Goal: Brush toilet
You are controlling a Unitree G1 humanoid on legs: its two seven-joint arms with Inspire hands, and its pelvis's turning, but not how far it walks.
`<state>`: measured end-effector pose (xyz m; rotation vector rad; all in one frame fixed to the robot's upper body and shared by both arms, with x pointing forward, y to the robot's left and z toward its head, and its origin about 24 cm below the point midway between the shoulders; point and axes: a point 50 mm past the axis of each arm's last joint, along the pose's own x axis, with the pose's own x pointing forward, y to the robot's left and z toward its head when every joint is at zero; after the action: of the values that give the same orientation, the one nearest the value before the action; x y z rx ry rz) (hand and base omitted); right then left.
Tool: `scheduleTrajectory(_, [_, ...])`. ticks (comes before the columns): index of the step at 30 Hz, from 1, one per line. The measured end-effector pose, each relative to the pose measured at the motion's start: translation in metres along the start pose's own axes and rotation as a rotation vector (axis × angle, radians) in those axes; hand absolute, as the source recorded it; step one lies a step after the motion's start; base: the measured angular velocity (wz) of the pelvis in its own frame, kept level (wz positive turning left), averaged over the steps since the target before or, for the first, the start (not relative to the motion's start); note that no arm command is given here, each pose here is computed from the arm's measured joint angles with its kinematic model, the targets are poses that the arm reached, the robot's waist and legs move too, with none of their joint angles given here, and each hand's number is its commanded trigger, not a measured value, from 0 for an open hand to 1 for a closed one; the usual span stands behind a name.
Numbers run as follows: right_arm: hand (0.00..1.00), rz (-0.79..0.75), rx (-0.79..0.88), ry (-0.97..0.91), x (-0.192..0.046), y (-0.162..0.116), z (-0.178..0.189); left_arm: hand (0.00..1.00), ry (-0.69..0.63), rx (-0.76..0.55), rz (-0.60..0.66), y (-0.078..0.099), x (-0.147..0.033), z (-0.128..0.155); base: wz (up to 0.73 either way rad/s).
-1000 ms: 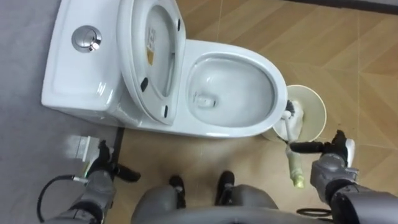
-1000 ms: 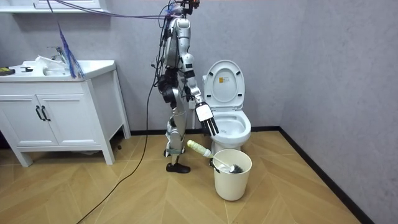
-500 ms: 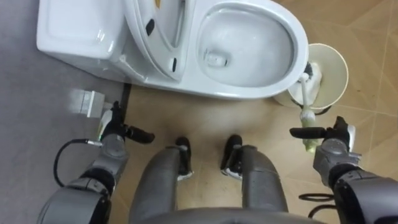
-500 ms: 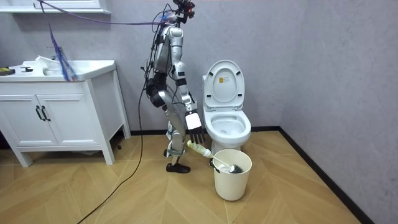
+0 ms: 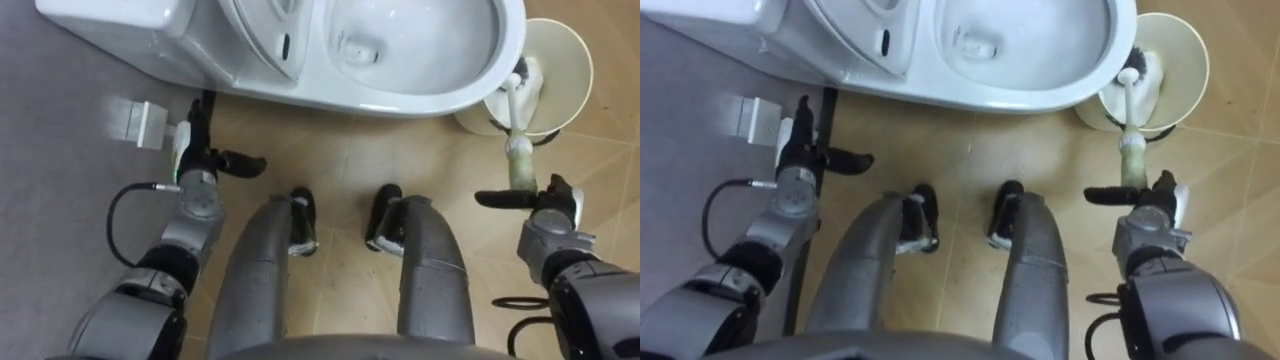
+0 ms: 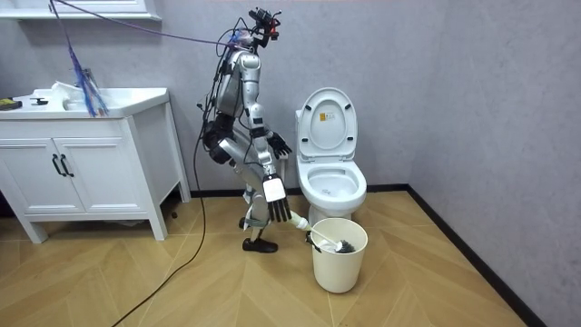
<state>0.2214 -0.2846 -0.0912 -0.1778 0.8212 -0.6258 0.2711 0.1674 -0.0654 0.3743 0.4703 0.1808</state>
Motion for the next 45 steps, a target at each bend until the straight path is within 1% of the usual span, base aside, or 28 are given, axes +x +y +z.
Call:
scheduleTrajectory(13, [0.00, 0.002, 0.013, -0.028, 0.001, 0.001, 0.013, 0.00, -0.060, 0.006, -0.025, -0.006, 0.001, 0.015, 0.00])
scheduleTrajectory(18, [0.00, -0.019, 0.012, -0.050, 0.004, -0.006, 0.021, 0.00, -0.063, 0.011, -0.027, -0.006, 0.001, 0.015, 0.00])
scheduleTrajectory(22, [0.00, -0.018, -0.018, -0.075, 0.005, -0.007, 0.028, 0.00, -0.068, 0.053, -0.054, -0.011, -0.002, 0.011, 0.00])
scheduleTrajectory(28, [0.00, -0.014, -0.018, -0.104, 0.005, -0.006, 0.036, 0.00, -0.062, 0.065, -0.079, -0.015, -0.009, 0.000, 0.00])
scheduleTrajectory(31, [0.00, -0.014, -0.017, -0.107, 0.005, -0.006, 0.037, 0.00, -0.060, 0.063, -0.087, -0.017, -0.010, -0.001, 0.00])
scheduleTrajectory(38, [0.00, -0.015, -0.015, -0.112, 0.005, -0.006, 0.037, 0.00, -0.046, 0.039, -0.084, -0.015, -0.012, -0.007, 0.00])
scheduleTrajectory(45, [0.00, -0.019, 0.003, -0.120, 0.003, -0.004, 0.035, 0.00, -0.030, 0.043, -0.085, -0.014, -0.014, -0.013, 0.00])
